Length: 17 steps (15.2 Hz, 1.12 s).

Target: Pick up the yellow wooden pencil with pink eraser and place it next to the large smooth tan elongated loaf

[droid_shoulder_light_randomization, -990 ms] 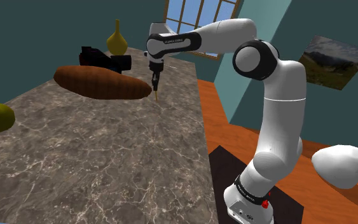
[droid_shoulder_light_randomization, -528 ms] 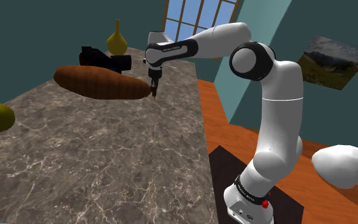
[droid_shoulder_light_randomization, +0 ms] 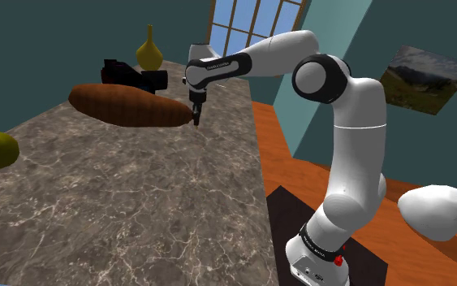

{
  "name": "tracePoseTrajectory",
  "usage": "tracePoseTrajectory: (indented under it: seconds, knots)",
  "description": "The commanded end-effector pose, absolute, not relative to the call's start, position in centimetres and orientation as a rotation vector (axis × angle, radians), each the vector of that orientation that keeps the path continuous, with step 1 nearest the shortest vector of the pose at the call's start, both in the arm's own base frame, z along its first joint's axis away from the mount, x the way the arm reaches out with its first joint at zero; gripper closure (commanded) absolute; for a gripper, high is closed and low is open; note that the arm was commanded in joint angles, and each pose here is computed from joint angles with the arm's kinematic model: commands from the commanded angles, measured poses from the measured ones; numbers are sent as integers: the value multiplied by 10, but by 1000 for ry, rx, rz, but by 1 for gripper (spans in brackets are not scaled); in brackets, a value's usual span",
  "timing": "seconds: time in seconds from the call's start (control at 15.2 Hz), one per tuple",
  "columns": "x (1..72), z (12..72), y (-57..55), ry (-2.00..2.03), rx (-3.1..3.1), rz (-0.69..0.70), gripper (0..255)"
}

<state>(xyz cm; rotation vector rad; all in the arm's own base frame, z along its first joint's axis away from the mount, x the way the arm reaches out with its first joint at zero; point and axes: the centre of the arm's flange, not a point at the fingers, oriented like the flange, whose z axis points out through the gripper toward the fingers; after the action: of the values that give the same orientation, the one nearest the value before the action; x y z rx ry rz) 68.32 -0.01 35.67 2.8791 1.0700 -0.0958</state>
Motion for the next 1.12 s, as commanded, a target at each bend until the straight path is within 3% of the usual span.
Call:
tracePoseTrajectory:
  seconds: [0.0,0.07,0.4,0.66,1.06]
  knots:
    - [682,349,-4,1065,2884,-121,255]
    - [681,349,-4,1065,2884,-121,0]
    - [682,349,-4,1065,2884,-121,0]
    - [684,399,1,1065,2884,-121,0]
    - [684,399,1,1065,2884,-121,0]
